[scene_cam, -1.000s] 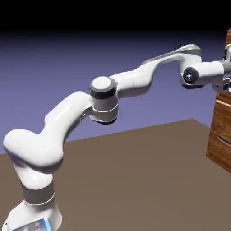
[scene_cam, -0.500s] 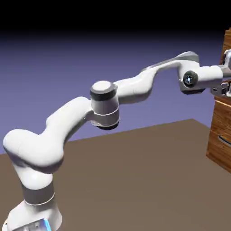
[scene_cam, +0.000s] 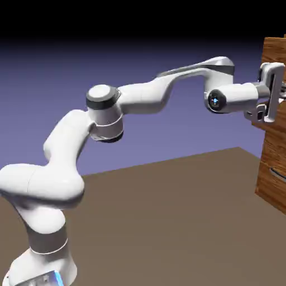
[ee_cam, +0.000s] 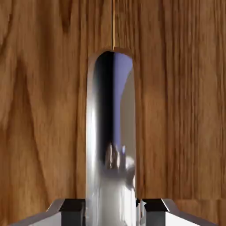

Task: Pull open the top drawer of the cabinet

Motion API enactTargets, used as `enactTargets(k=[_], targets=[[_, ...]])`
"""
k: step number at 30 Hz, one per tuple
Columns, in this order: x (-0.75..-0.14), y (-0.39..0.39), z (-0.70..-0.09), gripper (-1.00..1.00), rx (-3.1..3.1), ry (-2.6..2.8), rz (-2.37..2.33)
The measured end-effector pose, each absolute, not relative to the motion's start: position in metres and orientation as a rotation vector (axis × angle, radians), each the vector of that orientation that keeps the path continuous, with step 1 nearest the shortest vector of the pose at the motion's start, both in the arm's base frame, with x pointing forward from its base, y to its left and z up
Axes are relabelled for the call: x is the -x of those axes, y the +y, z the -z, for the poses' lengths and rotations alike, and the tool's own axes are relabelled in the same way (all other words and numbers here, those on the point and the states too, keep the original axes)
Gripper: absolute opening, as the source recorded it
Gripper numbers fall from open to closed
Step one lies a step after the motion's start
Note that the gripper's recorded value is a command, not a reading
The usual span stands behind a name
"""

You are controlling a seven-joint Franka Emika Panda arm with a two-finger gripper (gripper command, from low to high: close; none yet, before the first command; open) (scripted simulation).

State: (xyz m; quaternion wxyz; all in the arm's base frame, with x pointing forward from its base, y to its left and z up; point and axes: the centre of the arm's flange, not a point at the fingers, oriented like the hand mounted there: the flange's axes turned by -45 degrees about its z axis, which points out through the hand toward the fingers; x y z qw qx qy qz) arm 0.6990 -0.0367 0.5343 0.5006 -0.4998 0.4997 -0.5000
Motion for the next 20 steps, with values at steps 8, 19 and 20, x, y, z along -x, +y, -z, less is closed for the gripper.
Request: enactTargets(k=[8, 19, 20], targets=[[-0.635, -0.037, -0.534, -1.0, 1.208, 1.208, 1.209], [-0.548, -0.037, -0.534, 1.0, 1.209, 1.209, 1.209], [-0.537, -0.036, -0.535, 1.0, 1.21, 1.208, 1.21]])
